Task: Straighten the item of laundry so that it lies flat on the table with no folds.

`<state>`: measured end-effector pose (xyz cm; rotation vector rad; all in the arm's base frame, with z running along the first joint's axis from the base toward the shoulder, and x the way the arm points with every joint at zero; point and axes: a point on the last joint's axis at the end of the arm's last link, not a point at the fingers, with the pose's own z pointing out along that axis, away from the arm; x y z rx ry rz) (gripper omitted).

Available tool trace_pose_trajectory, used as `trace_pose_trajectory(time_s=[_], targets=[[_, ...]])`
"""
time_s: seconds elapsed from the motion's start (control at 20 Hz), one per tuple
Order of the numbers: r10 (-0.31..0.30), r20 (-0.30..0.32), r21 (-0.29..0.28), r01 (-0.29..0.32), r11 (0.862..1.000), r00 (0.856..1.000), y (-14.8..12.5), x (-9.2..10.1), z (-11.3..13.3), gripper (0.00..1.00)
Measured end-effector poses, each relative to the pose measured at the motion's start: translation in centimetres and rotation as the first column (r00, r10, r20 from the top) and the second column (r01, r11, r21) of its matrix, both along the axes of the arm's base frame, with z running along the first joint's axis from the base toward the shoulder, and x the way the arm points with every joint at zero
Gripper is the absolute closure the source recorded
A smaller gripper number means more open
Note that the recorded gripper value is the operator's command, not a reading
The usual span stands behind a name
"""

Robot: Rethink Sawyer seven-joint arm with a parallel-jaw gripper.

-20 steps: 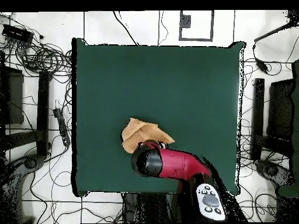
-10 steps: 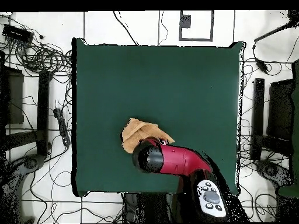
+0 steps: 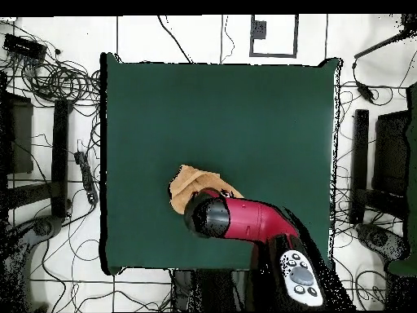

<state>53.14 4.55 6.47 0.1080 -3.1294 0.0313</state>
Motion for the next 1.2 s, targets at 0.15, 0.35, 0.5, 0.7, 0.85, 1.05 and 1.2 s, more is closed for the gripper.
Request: trace_pose_trajectory(time_s=[0.15,0.35,0.5,0.7,0.85,1.05,1.2], targets=[[0.006,0.008,0.027,-0.006,1.000,1.000,0.2,0.9,1.1,0.00],[0.031,0.011,0.042,-0.031,0.999,0.999,0.2,1.4,2.0,0.00],[0.062,0.008,0.045,-0.062,0.997,0.998,0.4,1.4,2.1,0.00],[0.109,0.001,0.051,-0.109,0.993,0.994,1.2,1.3,2.3,0.00],[0.132,-0.004,0.060,-0.132,0.990,0.991,1.8,1.2,2.2,0.00],[0.154,-0.014,0.064,-0.153,0.986,0.988,2.0,1.1,2.2,0.00],[0.171,-0.025,0.071,-0.168,0.983,0.985,2.0,1.0,2.1,0.00]])
